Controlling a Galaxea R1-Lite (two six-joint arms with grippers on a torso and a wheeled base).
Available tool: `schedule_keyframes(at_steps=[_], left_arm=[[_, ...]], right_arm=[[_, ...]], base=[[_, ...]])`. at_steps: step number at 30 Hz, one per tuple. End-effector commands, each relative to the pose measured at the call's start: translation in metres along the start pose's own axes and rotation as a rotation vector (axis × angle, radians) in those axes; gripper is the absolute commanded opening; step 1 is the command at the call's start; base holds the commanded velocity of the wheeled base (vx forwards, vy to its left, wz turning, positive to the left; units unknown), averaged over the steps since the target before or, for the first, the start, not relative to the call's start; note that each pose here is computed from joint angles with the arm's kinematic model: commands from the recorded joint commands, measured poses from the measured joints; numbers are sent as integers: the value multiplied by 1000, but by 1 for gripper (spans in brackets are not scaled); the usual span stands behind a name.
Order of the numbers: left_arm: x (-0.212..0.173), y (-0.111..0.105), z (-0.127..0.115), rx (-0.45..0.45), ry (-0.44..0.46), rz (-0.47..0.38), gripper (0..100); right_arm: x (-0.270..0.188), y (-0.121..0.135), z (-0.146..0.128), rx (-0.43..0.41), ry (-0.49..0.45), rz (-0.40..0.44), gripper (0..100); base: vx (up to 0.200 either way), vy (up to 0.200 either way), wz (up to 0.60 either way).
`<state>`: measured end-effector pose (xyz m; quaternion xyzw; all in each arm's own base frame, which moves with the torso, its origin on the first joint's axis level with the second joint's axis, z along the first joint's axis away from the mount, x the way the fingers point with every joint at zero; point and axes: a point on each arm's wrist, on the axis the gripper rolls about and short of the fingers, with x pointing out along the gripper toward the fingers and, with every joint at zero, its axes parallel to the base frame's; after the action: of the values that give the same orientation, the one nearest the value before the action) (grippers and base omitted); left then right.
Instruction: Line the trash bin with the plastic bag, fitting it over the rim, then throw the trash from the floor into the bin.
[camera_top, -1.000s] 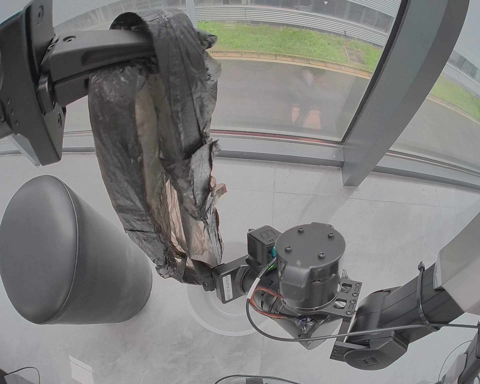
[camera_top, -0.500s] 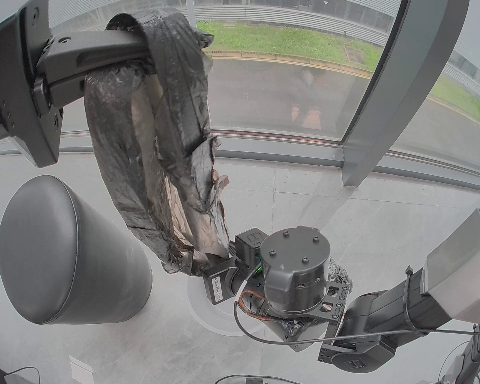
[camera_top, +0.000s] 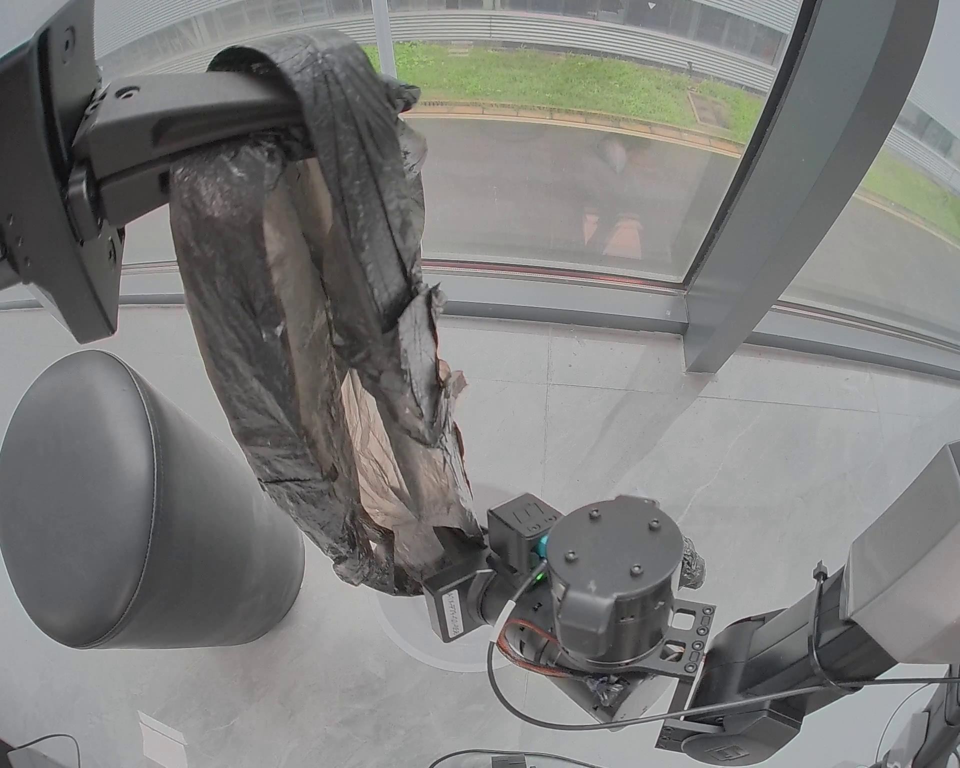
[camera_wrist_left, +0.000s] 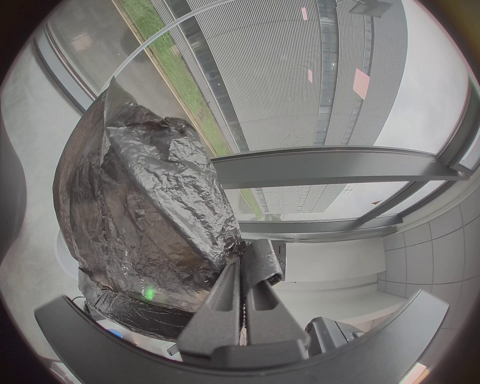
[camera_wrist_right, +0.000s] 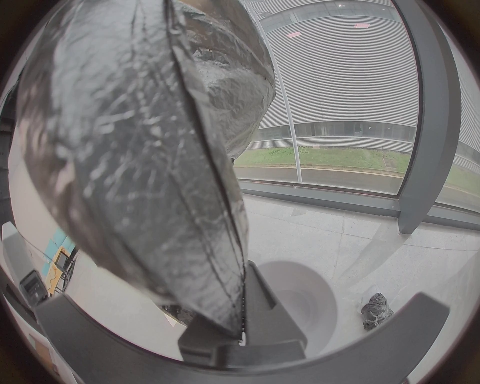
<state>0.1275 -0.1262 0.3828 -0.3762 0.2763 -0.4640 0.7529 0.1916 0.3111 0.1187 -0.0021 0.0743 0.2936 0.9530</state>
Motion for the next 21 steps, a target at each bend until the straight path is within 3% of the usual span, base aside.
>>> schedule_keyframes(at_steps=[1, 5, 6, 12, 17, 21], left_arm=[[-2, 8, -3, -5, -5, 23, 0], [-1, 24, -1, -15, -36, 71, 0], [0, 33, 0, -19, -51, 84, 0], [6, 53, -3, -19, -75, 92, 0], [11, 71, -9, -28, -54, 72, 0], [12, 79, -14, -28, -29, 42, 0]], right_arm=[[-19, -9, -7, -13, 21, 14, 0], [-40, -21, -7, -21, 55, 75, 0], [-52, -30, -3, -16, 69, 145, 0], [-79, -60, 14, 29, 131, 283, 0], [-96, -81, 34, 203, 219, 406, 0], [-98, -93, 39, 281, 265, 475, 0]], base=[[0, 0, 0], [0, 0, 0], [0, 0, 0], [0, 0, 0], [0, 0, 0], [0, 0, 0]])
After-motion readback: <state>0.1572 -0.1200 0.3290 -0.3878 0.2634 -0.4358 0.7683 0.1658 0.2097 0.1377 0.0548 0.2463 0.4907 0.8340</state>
